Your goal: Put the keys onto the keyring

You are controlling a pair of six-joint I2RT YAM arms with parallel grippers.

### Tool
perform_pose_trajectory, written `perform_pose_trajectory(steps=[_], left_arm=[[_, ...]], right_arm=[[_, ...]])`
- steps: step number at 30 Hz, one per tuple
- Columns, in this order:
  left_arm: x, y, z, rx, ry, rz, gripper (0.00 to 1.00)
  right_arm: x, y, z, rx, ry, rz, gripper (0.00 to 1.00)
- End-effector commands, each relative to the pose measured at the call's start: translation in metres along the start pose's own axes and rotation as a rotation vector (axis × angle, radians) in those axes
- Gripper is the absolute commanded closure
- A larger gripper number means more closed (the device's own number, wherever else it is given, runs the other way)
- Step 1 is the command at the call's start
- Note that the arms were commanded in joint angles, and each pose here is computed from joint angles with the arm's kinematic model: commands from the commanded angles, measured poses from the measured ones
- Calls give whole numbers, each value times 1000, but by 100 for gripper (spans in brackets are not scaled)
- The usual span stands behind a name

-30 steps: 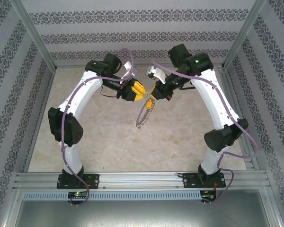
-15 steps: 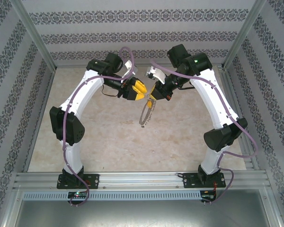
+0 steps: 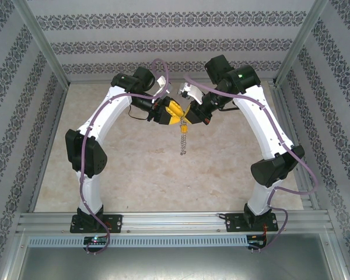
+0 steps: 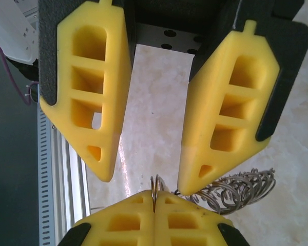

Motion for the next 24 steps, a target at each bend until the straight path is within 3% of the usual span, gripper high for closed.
perform_pose_trajectory(steps=[1, 11, 18, 24], left_arm=[[-8, -6, 7, -26, -23, -37, 63], [-3, -10, 3, -19, -6, -46, 64], [0, -11, 3, -9, -11, -40, 77], [3, -13, 0, 15, -11, -27, 79]], right_arm=[[1, 0, 6, -15, 25, 4, 100], [2, 1, 8, -21, 30, 2, 100], [1, -1, 9, -25, 24, 3, 100], [-8, -4, 8, -8, -3, -27, 100]])
Point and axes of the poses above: each hand's point on the last joint's axis, 136 mm out from that joint toward the fingers, its own y axis back along the fingers, its own x axis along the line the jaws close on, z = x × y, the point moved 3 cm from there along y, back along the fingers
